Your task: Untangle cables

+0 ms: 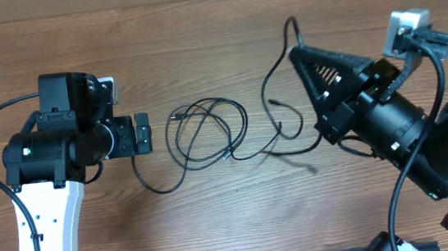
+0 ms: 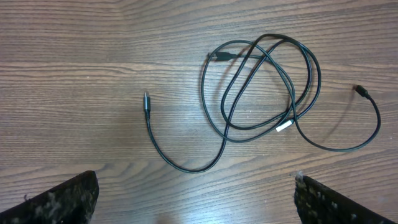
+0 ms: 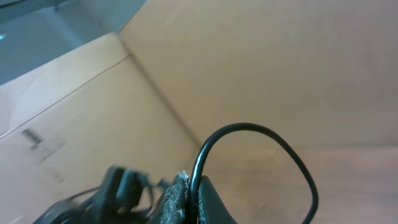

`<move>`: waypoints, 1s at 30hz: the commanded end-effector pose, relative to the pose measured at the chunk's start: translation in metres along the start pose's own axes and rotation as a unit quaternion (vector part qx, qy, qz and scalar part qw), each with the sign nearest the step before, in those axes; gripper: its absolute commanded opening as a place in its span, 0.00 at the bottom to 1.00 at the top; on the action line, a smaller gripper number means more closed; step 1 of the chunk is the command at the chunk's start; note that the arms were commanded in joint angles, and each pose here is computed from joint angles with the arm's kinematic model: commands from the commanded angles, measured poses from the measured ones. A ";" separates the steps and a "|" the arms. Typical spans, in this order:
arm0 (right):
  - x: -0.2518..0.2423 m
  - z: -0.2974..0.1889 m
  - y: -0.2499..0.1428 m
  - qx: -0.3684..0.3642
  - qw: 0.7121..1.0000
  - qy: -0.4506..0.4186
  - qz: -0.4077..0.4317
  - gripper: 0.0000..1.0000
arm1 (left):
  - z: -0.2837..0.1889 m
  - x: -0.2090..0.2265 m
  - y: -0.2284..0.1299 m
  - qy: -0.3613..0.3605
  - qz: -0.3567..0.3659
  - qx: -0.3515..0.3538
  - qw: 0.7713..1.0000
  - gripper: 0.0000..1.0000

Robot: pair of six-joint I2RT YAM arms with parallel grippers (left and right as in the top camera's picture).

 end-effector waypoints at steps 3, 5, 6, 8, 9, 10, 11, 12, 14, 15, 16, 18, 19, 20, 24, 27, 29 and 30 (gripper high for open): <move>-0.031 -0.014 0.023 -0.084 0.972 -0.188 -0.116 0.04 | -0.004 0.000 0.001 -0.005 -0.001 -0.008 1.000 1.00; -0.045 -0.022 0.026 -0.100 0.948 -0.270 -0.139 0.04 | -0.004 0.000 0.001 -0.005 -0.001 -0.008 1.000 0.99; -0.053 -0.028 0.028 -0.108 0.927 -0.324 -0.154 0.04 | -0.004 0.000 0.001 -0.005 -0.001 -0.008 1.000 0.99; -0.070 -0.047 0.032 -0.134 0.869 -0.444 -0.171 0.04 | -0.004 0.000 0.001 -0.005 -0.001 -0.008 1.000 1.00; -0.076 -0.056 0.034 -0.141 0.837 -0.495 -0.187 0.04 | -0.004 0.000 0.001 -0.005 -0.001 -0.008 1.000 1.00; -0.080 -0.063 0.036 -0.142 0.812 -0.529 -0.204 0.04 | -0.004 0.000 0.001 -0.005 -0.001 -0.008 1.000 1.00; -0.081 -0.065 0.037 -0.141 0.801 -0.542 -0.210 0.04 | -0.004 0.000 0.001 -0.005 -0.001 -0.008 1.000 1.00; -0.086 -0.070 0.040 -0.143 0.782 -0.566 -0.218 0.04 | -0.004 0.000 0.001 -0.005 -0.001 -0.008 1.000 1.00; -0.099 -0.078 0.048 -0.148 0.760 -0.597 -0.210 0.04 | -0.004 0.000 0.001 -0.005 -0.001 -0.008 1.000 1.00; -0.108 -0.081 0.051 -0.143 0.755 -0.606 -0.206 0.04 | -0.004 0.000 0.001 -0.005 -0.001 -0.008 1.000 1.00; -0.115 -0.084 0.054 -0.140 0.751 -0.613 -0.202 0.04 | -0.004 0.000 0.001 -0.005 -0.001 -0.008 1.000 1.00; -0.135 -0.091 0.061 -0.133 0.738 -0.634 -0.188 0.04 | -0.004 0.000 0.001 -0.005 -0.001 -0.008 1.000 1.00; -0.149 -0.096 0.066 -0.130 0.725 -0.653 -0.177 0.04 | -0.004 0.000 0.001 -0.005 -0.001 -0.008 1.000 1.00; -0.157 -0.099 0.068 -0.127 0.717 -0.663 -0.171 0.04 | -0.004 0.000 0.001 -0.005 -0.001 -0.008 1.000 1.00; -0.231 -0.126 0.073 -0.101 0.691 -0.713 -0.059 0.04 | -0.004 0.000 0.001 -0.005 -0.001 -0.008 1.000 1.00; -0.296 -0.151 0.065 -0.088 0.717 -0.685 0.098 0.04 | -0.004 0.000 0.001 -0.005 -0.001 -0.008 1.000 1.00; -0.333 -0.167 0.058 -0.085 0.721 -0.662 0.187 0.04 | -0.004 0.000 0.001 -0.005 -0.001 -0.008 1.000 1.00; -0.352 -0.177 0.052 -0.083 0.715 -0.654 0.233 0.04 | -0.004 0.000 0.001 -0.005 -0.001 -0.008 1.000 1.00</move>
Point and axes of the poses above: each gripper's point midway between its finger pads, its own z axis out along the fingers, its own x axis along the line the jaws close on, y = z × x, the point moved 8 cm from there along -z, back along the fingers, and after that the axes turned 2 degrees about -z, right-handed, at the moved point
